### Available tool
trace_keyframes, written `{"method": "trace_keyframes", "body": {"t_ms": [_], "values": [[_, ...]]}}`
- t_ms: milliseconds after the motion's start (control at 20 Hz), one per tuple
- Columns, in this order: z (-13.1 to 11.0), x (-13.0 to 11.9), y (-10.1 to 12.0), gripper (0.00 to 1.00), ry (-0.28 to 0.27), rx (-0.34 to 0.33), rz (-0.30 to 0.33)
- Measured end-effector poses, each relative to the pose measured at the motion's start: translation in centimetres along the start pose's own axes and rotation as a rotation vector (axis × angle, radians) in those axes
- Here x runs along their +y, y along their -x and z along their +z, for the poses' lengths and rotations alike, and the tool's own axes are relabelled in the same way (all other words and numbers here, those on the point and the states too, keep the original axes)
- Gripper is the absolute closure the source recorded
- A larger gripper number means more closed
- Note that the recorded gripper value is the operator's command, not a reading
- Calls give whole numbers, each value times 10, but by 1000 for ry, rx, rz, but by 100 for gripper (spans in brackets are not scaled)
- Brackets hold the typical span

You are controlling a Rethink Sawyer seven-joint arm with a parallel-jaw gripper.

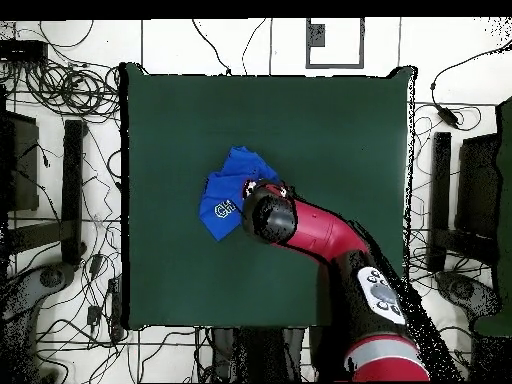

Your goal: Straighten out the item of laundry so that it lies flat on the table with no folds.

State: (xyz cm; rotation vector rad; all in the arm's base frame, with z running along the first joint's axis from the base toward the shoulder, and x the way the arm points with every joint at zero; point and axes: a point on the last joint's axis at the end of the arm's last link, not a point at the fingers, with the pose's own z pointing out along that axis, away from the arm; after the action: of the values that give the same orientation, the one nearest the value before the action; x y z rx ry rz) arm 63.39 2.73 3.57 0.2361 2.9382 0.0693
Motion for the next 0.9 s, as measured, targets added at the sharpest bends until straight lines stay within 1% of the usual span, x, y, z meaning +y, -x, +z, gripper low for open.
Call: {"method": "trace_keyframes", "body": {"t_ms": [150,250,350,450,550,700,900], "values": [[0,-7,1,100,6,2,15],[1,-19,-1,100,11,9,32],[2,-25,-2,100,13,12,37],[2,-39,-5,100,23,17,47],[3,-57,-11,100,31,28,61],[3,-69,-16,100,32,34,67],[3,-89,-28,100,37,49,77]]}}
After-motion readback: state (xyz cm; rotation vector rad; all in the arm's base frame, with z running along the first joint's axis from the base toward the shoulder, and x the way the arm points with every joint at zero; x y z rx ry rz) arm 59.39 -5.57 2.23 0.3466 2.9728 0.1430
